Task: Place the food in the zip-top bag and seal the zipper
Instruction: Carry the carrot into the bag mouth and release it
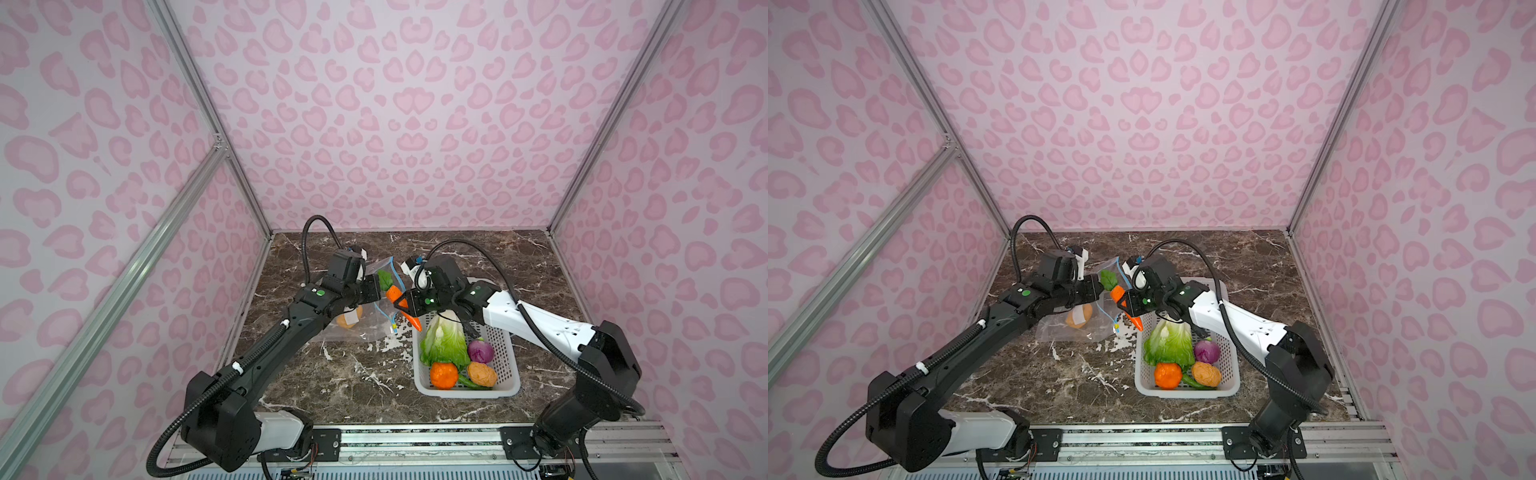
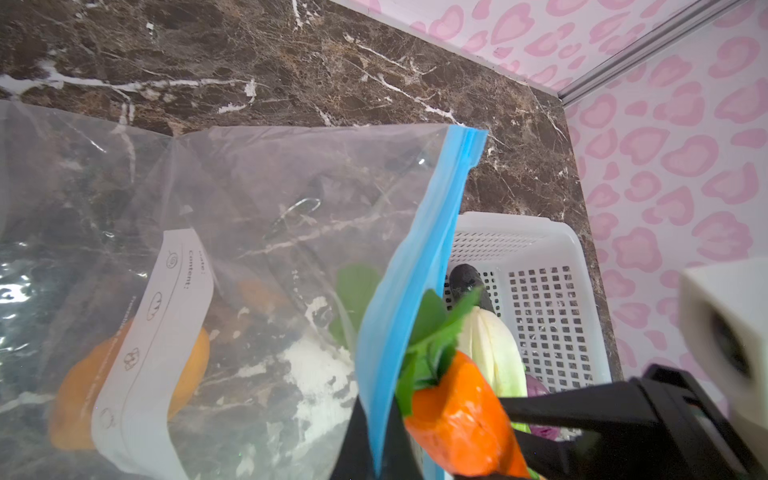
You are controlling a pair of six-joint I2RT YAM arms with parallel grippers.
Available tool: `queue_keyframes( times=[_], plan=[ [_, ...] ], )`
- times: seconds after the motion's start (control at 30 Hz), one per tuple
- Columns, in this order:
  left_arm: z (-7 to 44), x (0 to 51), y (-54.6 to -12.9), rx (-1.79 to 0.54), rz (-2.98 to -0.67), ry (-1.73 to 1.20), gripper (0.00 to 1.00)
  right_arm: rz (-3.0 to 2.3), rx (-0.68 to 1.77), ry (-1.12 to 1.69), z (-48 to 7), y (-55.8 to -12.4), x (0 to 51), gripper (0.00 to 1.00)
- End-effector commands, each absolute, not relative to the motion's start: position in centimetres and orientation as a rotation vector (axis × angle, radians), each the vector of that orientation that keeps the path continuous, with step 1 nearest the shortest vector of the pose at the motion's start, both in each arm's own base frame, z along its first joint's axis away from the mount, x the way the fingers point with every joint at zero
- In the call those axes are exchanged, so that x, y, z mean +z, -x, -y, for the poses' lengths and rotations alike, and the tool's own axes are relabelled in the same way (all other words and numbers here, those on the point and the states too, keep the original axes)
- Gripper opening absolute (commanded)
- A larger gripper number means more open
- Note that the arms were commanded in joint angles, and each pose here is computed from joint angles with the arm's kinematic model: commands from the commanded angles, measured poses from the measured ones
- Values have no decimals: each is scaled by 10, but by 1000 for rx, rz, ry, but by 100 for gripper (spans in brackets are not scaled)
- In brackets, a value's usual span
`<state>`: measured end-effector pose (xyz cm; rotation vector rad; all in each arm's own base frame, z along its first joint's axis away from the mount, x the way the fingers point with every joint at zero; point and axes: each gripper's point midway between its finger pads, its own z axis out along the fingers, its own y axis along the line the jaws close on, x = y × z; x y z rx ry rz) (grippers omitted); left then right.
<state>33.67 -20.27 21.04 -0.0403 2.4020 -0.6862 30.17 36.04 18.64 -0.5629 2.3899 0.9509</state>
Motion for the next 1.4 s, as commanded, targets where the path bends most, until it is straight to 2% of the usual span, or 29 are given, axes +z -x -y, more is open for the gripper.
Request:
queue_keyframes(
  times=[0.0,0.2,0.63,0.9,1.2,1.27,1.37],
  plan=[
    [208,217,-339,-717,-2378,10,2,-2410,935,583,-365,-306,180,17],
    [211,215,-338,-738,-2387,2,2,-2443,912,489,-370,-321,176,17],
    [219,215,-335,-787,-2391,-16,2,-2432,1059,-11,-388,-362,173,18],
    [222,214,-333,-792,-2397,-25,2,-2389,1058,-116,-377,-368,188,20],
    [221,213,-334,-780,-2398,-18,2,-2367,1058,-147,-390,-363,173,24],
    [220,214,-333,-778,-2395,-14,2,-2371,1068,-139,-392,-361,171,30],
    [218,215,-334,-765,-2387,-6,2,-2370,1063,-89,-394,-356,175,47]
  ],
)
